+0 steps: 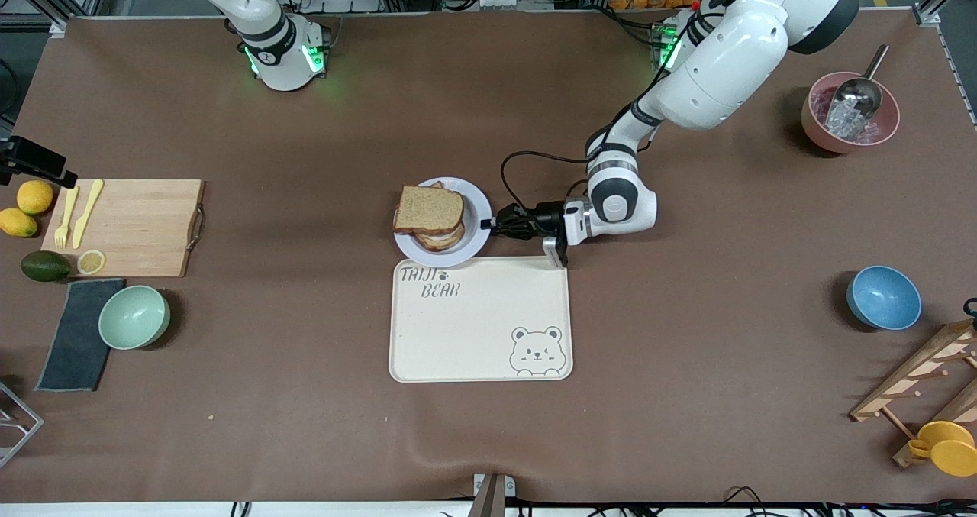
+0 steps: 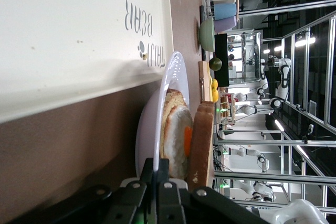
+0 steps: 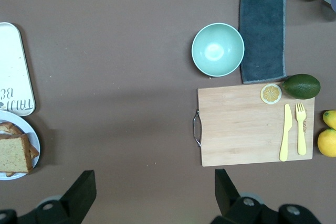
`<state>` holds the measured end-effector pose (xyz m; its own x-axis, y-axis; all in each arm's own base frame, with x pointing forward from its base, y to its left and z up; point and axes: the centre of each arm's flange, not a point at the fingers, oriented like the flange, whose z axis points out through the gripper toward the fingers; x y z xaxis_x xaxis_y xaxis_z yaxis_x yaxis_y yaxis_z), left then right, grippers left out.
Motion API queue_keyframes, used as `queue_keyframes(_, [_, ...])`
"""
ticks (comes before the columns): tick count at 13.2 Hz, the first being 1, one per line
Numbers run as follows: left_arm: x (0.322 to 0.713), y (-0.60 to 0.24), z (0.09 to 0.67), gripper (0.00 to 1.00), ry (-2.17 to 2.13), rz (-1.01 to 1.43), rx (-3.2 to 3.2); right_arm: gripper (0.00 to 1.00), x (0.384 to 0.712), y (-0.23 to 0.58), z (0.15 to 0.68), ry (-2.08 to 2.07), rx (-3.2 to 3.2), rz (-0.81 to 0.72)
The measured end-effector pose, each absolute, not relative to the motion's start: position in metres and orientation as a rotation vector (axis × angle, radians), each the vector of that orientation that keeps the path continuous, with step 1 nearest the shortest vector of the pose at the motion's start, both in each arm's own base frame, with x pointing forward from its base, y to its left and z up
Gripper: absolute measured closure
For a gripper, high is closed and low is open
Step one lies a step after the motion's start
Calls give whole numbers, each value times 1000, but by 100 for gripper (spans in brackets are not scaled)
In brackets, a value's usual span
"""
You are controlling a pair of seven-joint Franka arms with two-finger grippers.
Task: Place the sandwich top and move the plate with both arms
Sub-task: 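Close the left gripper on the white plate rim, then slide the plate with the left gripper onto the bear-print tray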
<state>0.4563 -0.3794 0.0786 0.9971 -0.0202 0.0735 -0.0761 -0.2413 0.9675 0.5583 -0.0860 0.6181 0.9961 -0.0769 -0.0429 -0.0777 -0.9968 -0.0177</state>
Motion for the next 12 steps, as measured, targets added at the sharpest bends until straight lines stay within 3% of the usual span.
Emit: queue_keyframes(12, [457, -403, 97, 95, -25, 58, 1760, 0, 560, -86, 615, 120, -3119, 74])
